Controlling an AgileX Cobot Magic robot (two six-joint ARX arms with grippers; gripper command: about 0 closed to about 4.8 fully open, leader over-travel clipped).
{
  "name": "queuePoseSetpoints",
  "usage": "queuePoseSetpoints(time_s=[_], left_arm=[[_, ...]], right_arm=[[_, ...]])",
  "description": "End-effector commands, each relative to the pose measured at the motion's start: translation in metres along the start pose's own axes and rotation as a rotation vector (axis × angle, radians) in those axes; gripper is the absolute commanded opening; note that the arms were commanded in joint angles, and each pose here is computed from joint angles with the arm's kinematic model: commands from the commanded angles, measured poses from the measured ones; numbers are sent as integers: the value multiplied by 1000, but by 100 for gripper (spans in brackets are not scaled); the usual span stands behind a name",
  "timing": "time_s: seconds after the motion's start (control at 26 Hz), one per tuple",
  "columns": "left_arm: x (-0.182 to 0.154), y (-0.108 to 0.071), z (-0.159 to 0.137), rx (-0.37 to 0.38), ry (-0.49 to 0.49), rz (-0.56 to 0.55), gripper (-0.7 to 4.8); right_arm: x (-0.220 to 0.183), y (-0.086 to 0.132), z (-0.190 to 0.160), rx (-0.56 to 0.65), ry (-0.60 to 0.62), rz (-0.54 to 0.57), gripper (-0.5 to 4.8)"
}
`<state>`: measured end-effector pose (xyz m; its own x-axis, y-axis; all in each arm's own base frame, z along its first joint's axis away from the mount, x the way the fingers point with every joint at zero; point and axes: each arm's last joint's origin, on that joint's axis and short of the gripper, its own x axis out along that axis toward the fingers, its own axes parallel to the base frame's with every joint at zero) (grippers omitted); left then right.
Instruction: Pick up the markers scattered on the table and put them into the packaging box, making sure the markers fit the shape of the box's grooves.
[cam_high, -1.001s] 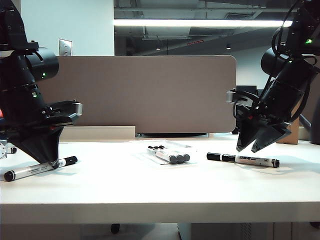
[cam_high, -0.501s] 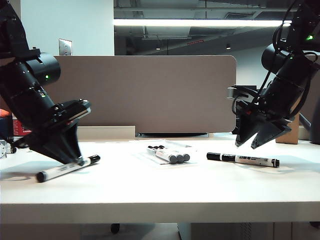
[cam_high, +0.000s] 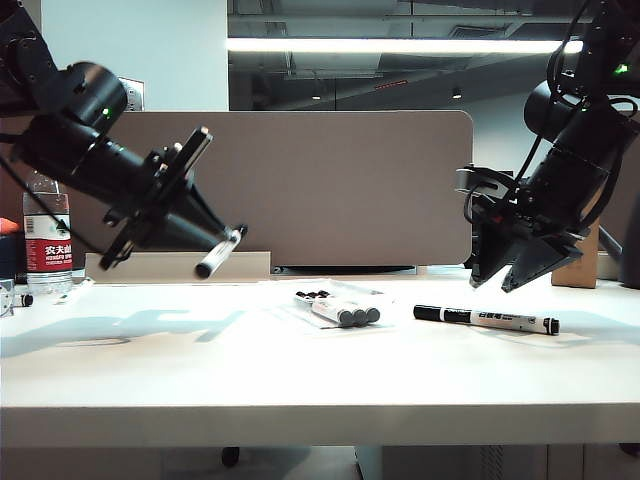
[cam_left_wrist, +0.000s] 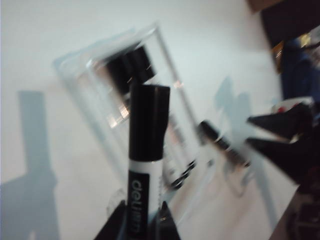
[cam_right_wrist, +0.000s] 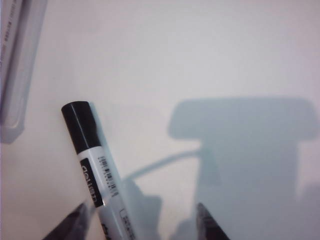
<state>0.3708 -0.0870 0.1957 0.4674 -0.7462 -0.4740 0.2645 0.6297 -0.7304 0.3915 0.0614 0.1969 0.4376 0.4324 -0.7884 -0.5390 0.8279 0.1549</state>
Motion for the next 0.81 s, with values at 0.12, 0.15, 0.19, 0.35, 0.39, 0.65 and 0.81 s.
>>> queuePoseSetpoints(time_s=[0.12,0.15,0.19,0.35,0.39,0.65,0.81], left_arm=[[8,-28,17,-92,-204,-100,-5],[14,-35,15,-115,-235,-102,-5],[18,-39,14,-131,-251,-96,-5],[39,-52,2,-236,-289,-69,-5],[43,-54,-2,-265,-293,-61,-5],[59,-58,-14,-365,-360,27,-5],[60,-51,-19,-396,-329,111,-5]], right_arm=[[-4,1,4,-8,-24,0,275],[-4,1,4,-10,-28,-1,275],[-4,1,4,-10,-29,-2,275],[-4,1,4,-10,-29,-2,275],[-4,1,4,-9,-28,-2,275],[-4,1,4,-2,-28,-1,275],[-4,1,5,-4,-31,-2,275]])
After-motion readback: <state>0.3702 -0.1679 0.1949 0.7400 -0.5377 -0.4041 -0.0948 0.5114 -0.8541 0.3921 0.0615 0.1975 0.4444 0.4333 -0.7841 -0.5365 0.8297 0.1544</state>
